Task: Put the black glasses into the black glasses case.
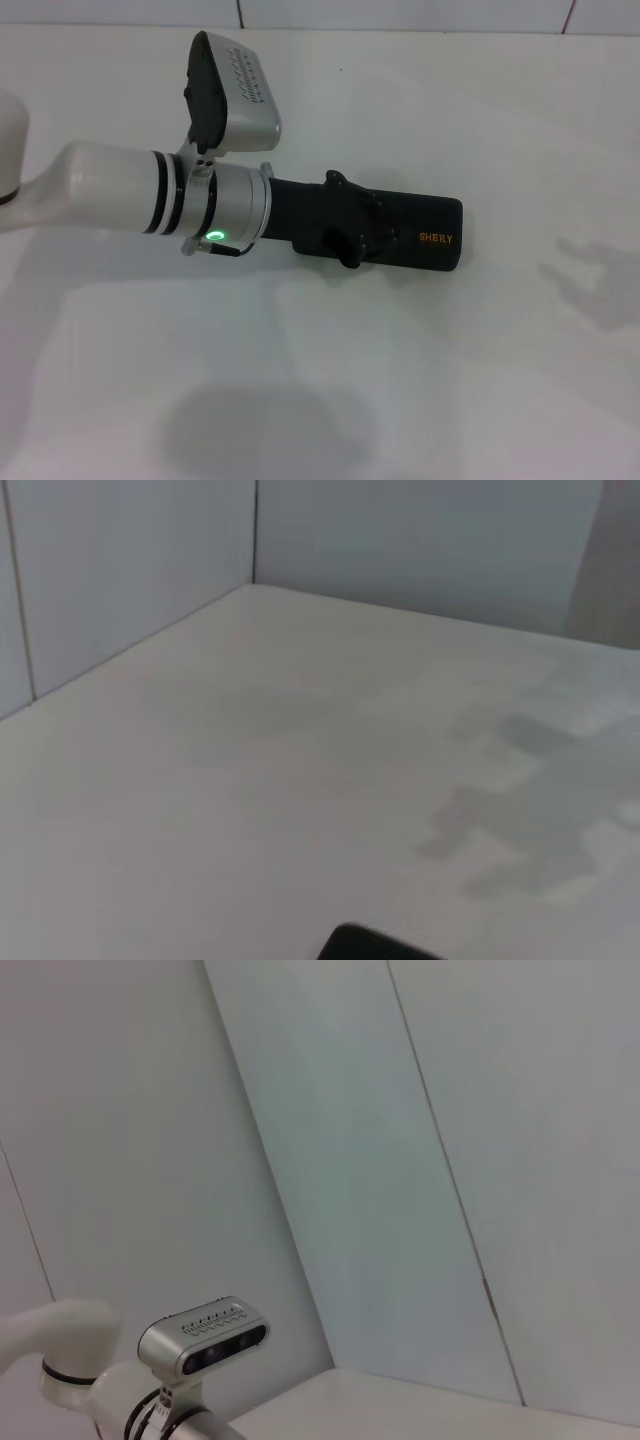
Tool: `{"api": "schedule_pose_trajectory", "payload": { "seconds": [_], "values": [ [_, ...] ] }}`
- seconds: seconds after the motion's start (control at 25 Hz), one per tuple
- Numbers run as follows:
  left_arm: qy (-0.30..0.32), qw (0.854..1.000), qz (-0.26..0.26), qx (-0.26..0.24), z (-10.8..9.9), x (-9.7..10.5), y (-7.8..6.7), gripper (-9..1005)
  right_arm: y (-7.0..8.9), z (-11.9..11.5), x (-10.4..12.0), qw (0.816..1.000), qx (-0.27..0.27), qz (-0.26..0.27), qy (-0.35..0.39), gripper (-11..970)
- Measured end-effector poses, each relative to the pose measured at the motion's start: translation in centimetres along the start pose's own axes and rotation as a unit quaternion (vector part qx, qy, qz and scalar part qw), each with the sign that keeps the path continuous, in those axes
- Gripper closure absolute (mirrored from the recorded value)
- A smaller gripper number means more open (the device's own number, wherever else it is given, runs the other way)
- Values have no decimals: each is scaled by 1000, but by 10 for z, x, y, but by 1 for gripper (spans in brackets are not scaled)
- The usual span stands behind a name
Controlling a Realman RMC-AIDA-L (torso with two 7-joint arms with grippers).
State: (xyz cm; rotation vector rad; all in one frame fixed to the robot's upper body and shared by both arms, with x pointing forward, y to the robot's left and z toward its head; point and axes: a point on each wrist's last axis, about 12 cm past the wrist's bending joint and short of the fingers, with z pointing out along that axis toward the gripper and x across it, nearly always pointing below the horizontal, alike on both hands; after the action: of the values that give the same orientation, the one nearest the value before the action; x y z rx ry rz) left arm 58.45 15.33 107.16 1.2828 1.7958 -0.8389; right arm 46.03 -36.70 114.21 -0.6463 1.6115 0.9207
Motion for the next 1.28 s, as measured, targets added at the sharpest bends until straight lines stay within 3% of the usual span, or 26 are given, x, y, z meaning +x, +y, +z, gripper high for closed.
{"api": "schedule_pose_trajectory", "payload": {
  "seconds": [0.12,0.28,0.44,0.48,0.56,0.6,0.68,0.92,1.04,1.28],
  "values": [
    [-14,1000,10,6,-3,-3,-2,699,2,0,0,1000,-6,-1,1,469],
    [-104,993,29,38,-23,-25,-14,677,5,-2,2,1000,-23,-8,10,460],
    [-212,973,48,74,-62,-34,-28,655,12,5,-1,997,-70,-37,12,450],
    [-212,973,48,74,-62,-34,-28,650,14,8,-3,995,-88,-48,12,448],
    [-295,946,85,102,-97,-28,-42,639,18,14,-4,991,-117,-67,11,443],
    [-307,941,90,107,-104,-26,-45,633,20,18,-6,988,-133,-79,7,441],
    [-318,937,82,118,-119,-20,-49,622,24,31,-6,981,-166,-96,-2,436],
    [-309,939,56,142,-147,-6,-53,385,27,86,-12,963,-244,-115,-22,231],
    [-304,941,50,139,-151,0,-55,387,26,113,-17,954,-275,-118,-17,187],
    [-294,946,37,127,-157,15,-61,390,26,138,-20,949,-289,-126,-9,99]
  ]
}}
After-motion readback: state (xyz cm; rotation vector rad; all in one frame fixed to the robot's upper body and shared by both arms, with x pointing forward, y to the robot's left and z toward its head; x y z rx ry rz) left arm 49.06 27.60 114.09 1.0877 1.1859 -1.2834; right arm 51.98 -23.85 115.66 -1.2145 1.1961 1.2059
